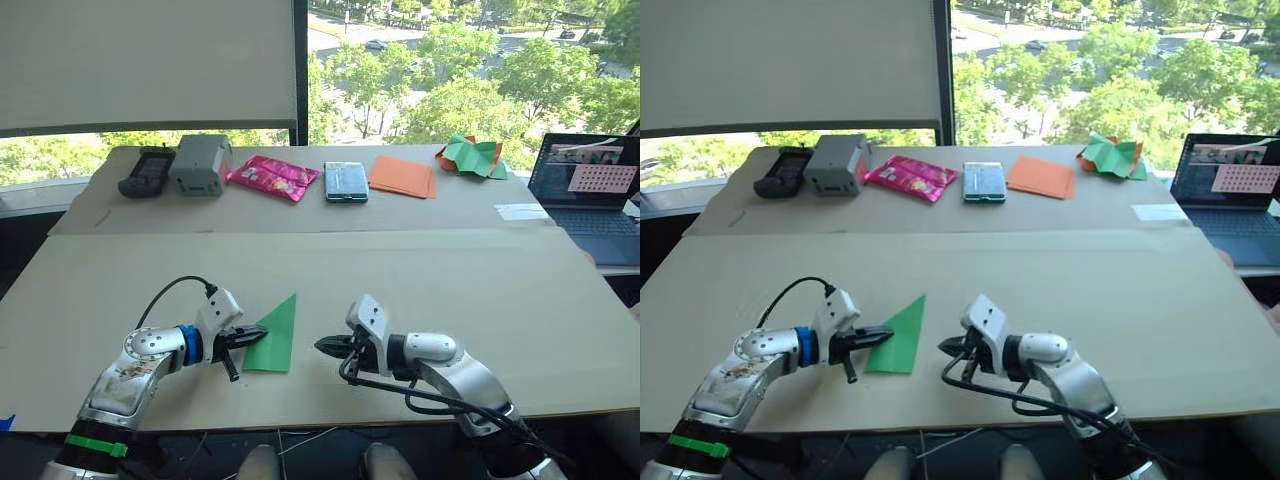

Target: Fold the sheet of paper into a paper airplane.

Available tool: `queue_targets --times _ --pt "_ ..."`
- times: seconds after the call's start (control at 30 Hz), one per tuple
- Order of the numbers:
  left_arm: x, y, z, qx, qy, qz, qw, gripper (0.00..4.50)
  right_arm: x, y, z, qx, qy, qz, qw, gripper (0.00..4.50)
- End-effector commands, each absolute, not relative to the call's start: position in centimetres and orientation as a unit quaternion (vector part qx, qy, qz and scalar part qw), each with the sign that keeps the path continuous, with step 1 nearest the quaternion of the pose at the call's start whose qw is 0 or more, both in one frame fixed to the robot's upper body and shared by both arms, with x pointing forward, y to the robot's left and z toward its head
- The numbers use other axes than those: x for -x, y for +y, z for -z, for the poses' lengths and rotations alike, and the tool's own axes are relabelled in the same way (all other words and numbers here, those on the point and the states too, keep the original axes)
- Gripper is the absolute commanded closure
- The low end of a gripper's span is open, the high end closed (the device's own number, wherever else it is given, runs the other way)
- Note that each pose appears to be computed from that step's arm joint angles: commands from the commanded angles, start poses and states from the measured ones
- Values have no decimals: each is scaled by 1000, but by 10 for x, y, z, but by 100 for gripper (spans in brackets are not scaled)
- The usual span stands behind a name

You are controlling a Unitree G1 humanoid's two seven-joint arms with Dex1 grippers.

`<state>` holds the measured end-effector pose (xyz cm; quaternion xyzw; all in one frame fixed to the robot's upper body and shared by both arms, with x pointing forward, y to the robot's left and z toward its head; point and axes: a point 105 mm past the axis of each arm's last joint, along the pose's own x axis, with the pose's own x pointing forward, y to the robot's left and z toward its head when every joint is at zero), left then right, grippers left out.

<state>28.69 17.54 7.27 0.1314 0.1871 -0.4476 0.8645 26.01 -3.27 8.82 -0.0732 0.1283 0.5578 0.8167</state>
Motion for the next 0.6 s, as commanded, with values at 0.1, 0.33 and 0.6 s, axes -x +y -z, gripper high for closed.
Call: queue_targets --times 0.1,0.33,0.6 --pt "-292 203 -110 -182 147 461 856 450 -260 -29 -109 76 98 -525 842 447" --pt "-305 203 -125 -272 115 517 803 396 -268 -33 -110 73 98 -488 864 450" --pt "-322 192 -122 -447 54 599 662 134 -273 -39 -108 69 101 -463 878 450"
